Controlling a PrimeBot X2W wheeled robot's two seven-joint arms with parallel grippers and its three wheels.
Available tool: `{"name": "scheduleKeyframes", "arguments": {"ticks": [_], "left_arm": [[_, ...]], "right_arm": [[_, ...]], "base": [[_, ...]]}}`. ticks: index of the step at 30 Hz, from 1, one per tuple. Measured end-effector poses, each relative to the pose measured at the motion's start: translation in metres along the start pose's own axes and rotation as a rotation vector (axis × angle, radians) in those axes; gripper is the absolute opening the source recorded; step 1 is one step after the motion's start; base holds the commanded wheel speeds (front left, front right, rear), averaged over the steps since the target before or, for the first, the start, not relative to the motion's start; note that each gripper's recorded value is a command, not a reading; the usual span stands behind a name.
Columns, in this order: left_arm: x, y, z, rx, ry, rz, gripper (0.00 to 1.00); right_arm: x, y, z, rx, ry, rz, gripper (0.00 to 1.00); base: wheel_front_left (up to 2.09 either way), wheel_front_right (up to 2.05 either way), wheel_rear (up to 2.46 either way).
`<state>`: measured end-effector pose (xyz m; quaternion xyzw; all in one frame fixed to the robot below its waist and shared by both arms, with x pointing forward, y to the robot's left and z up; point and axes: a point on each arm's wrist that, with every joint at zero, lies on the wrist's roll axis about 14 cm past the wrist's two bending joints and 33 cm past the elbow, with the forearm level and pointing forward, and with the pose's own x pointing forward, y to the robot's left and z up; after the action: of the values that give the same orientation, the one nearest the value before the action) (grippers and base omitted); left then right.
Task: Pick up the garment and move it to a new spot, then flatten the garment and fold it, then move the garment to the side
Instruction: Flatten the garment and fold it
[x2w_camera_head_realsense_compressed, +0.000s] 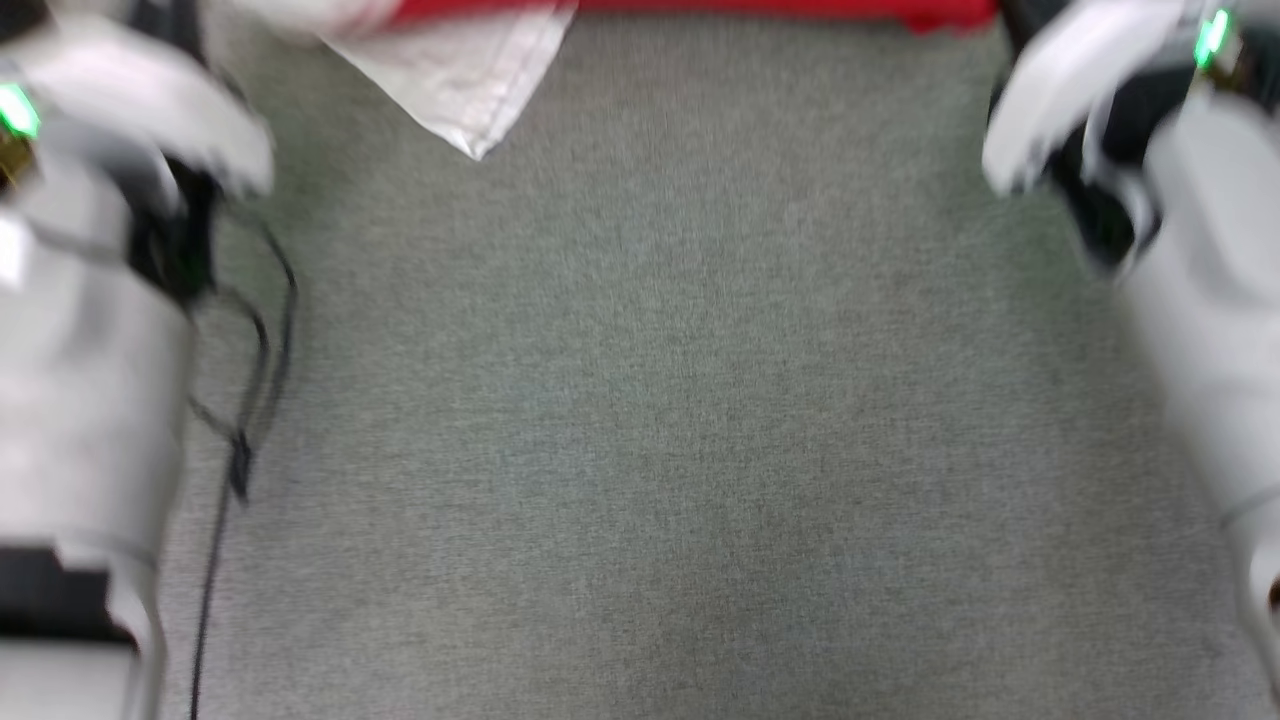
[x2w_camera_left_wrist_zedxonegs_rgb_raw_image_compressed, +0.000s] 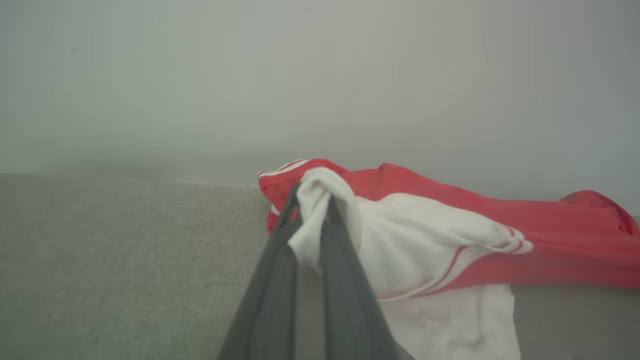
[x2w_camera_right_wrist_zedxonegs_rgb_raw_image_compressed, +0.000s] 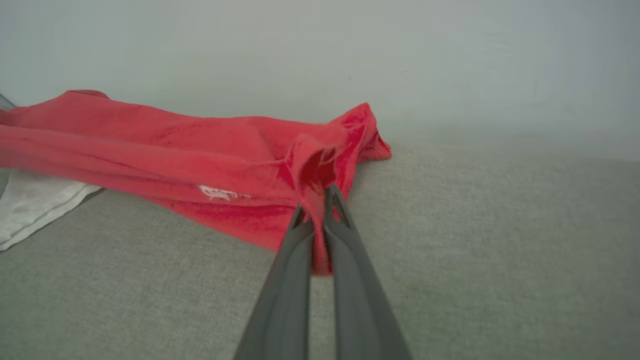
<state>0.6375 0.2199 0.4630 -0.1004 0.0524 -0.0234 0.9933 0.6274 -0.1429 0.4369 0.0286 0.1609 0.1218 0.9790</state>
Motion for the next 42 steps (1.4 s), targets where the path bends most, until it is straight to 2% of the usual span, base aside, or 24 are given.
{"name": "scheduleKeyframes", "arguments": {"ticks": [6, 15, 23, 29, 36, 42], "left_arm": [[-0.068, 0.006, -0.037, -0.042, 0.079, 0.02, 0.0], [-0.172, 0.009, -0.062, -0.064, 0.125, 0.058, 0.0], [-0.249, 0.017, -0.061, -0.085, 0.121, 0.119, 0.0], [-0.299, 0.019, -0.065, -0.107, 0.162, 0.166, 0.0], [-0.337, 0.013, -0.057, -0.116, 0.205, 0.189, 0.0], [-0.342, 0.005, -0.049, -0.126, 0.222, 0.181, 0.0]], "right_arm": [[-0.051, -0.001, -0.041, 0.056, 0.073, -0.011, 0.0], [-0.123, 0.005, -0.059, 0.131, 0.055, -0.016, 0.0], [-0.182, 0.013, -0.08, 0.168, 0.045, -0.01, 0.0], [-0.222, 0.018, -0.104, 0.194, 0.096, -0.006, 0.0], [-0.269, 0.01, -0.127, 0.233, 0.155, -0.054, 0.0], [-0.284, 0.012, -0.121, 0.236, 0.174, -0.081, 0.0]], "base": [[0.0, 0.0, 0.0], [0.0, 0.0, 0.0], [0.0, 0.0, 0.0], [0.0, 0.0, 0.0], [0.0, 0.0, 0.0], [0.0, 0.0, 0.0]]}}
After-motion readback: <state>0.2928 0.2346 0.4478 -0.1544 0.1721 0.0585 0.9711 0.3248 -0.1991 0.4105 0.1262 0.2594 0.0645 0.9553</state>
